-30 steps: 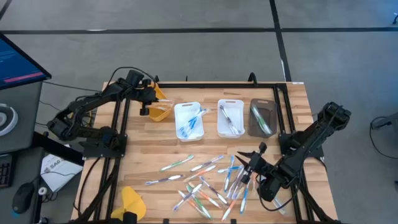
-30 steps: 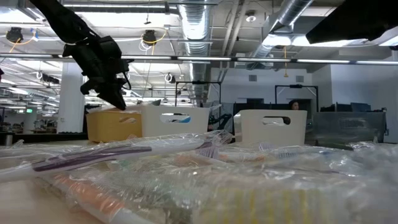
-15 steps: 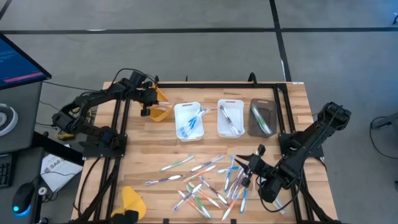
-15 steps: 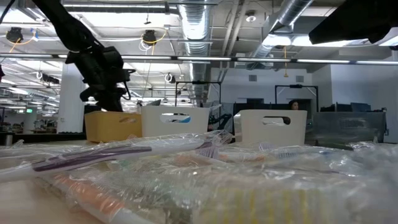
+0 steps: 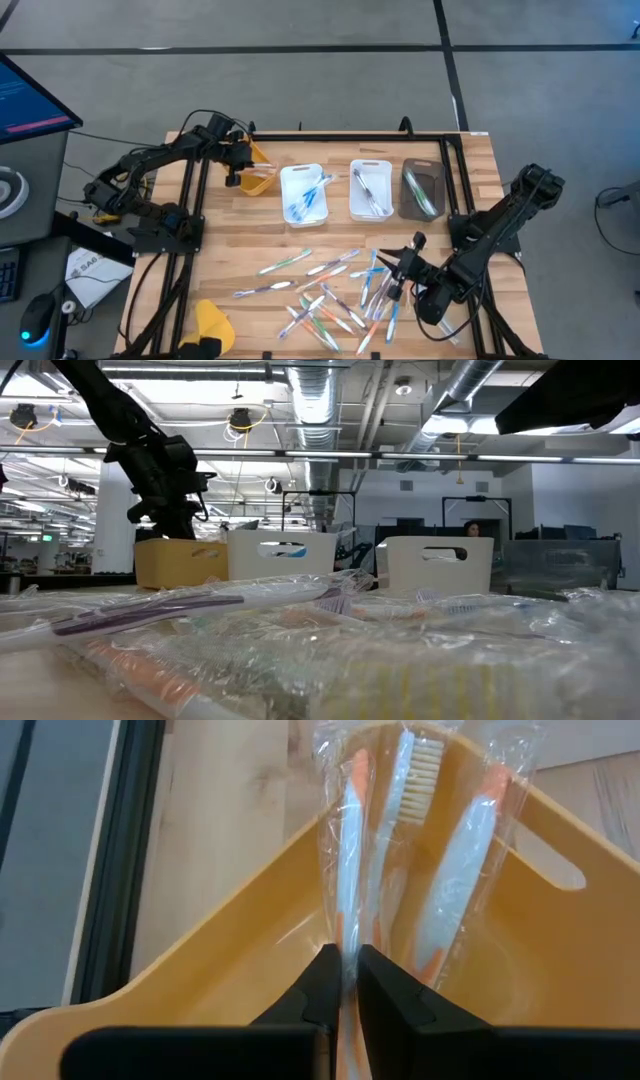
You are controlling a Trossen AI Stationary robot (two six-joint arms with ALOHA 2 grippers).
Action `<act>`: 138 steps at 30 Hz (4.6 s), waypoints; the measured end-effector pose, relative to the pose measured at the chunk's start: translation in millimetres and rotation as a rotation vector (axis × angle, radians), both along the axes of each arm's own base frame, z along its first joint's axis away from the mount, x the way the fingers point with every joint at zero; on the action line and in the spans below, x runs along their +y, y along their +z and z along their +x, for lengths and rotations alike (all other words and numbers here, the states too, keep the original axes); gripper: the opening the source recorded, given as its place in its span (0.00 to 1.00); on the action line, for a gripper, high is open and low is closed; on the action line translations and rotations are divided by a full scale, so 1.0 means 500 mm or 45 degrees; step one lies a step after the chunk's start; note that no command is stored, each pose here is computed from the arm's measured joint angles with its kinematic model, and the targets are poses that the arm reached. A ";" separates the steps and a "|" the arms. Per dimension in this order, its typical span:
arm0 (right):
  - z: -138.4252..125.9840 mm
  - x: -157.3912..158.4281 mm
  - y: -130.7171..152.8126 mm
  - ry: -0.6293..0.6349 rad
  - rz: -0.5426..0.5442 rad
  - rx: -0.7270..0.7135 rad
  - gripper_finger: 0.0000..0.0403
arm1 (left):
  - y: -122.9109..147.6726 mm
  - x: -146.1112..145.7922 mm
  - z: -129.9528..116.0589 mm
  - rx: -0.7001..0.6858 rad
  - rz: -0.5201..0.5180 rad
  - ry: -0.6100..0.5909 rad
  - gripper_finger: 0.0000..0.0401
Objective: Pick & Place Toothbrushes
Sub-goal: Put the orange toothbrush into the orange bin, then put the blue toothbrush into the left white bin
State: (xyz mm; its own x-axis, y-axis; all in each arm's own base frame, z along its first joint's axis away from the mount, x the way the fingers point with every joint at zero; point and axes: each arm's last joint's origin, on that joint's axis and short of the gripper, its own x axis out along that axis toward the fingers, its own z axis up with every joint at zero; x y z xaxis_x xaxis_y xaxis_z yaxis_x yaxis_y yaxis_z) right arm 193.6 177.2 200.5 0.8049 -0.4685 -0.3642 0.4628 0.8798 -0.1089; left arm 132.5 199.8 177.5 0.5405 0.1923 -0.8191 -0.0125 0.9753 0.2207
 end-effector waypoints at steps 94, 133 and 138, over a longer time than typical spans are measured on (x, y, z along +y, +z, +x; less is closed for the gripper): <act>0.068 -0.018 -0.009 0.601 0.444 0.523 0.19 | 0.122 -0.448 0.245 -0.701 0.007 -0.857 0.54; 0.158 -0.043 -0.101 0.865 -0.129 0.929 0.34 | 0.075 -0.446 0.228 -0.623 -0.196 -0.697 0.52; 0.160 -0.067 -0.105 0.769 -0.036 0.994 0.31 | 0.075 -0.446 0.228 -0.629 -0.195 -0.697 0.52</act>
State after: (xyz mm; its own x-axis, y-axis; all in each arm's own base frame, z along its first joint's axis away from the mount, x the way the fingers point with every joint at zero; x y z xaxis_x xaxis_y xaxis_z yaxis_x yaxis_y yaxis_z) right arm 273.7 143.4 147.9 0.4500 -0.0743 -0.8899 -0.2743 0.9369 -0.2170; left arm 246.5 -23.4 215.1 0.8376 -0.3063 -0.4523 0.4208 0.8898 0.1766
